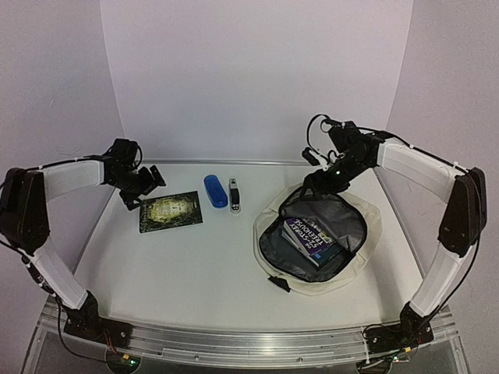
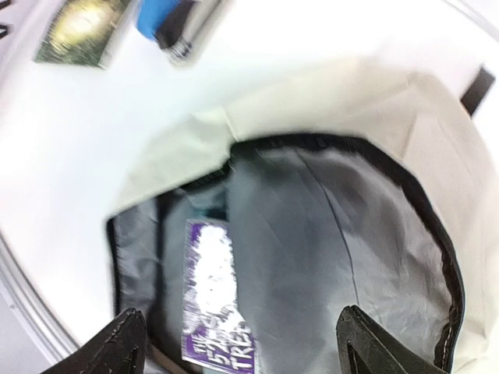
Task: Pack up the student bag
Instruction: Place the book in the student bag, then move the book to the center of the board.
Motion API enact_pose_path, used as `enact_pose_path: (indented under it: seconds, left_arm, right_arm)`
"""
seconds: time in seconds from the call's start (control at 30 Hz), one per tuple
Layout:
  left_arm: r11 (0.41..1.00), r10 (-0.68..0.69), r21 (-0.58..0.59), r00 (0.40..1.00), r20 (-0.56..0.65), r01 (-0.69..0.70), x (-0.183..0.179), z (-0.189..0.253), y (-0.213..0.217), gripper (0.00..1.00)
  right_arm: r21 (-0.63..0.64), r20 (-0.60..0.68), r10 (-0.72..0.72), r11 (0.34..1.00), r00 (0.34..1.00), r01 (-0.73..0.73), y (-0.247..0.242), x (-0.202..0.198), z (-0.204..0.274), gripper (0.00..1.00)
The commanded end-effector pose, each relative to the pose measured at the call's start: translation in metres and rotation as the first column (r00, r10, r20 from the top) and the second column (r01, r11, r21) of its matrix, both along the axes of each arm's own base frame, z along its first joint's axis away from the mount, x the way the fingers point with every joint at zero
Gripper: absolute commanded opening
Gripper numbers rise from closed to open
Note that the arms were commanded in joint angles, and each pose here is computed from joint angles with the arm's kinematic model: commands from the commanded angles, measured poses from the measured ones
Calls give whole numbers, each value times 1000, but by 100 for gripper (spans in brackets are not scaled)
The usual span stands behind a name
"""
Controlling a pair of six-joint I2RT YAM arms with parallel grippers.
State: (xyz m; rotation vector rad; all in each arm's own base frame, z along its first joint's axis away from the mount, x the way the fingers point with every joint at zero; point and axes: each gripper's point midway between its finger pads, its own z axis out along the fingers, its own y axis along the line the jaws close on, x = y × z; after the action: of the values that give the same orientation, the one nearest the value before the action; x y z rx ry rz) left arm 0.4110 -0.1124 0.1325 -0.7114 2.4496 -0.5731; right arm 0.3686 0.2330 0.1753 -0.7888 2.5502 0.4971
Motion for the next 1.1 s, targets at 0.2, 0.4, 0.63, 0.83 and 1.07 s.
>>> enact_pose_path:
  seconds: [0.2, 0.4, 0.63, 0.83, 1.07]
  left_arm:
    - [959, -175, 218, 984, -35, 179, 90, -6, -7, 100]
    - [929, -189, 306, 977, -95, 210, 124, -37, -2, 100]
    - [908, -205, 337, 965, -166, 250, 132, -71, 0, 100]
    - [909, -209, 314, 951, -230, 276, 108, -104, -1, 100]
    - [867, -284, 339, 921, -266, 365, 68, -109, -33, 96]
  right_arm:
    - [112, 1, 30, 993, 1000, -30, 11, -15, 30, 88]
    - [126, -3, 53, 991, 999, -53, 10, -25, 31, 90]
    - [146, -12, 79, 986, 997, -77, 16, -35, 33, 91]
    - [150, -5, 101, 984, 995, -99, 25, -37, 36, 92]
    - [147, -6, 130, 981, 991, -128, 39, -40, 35, 92]
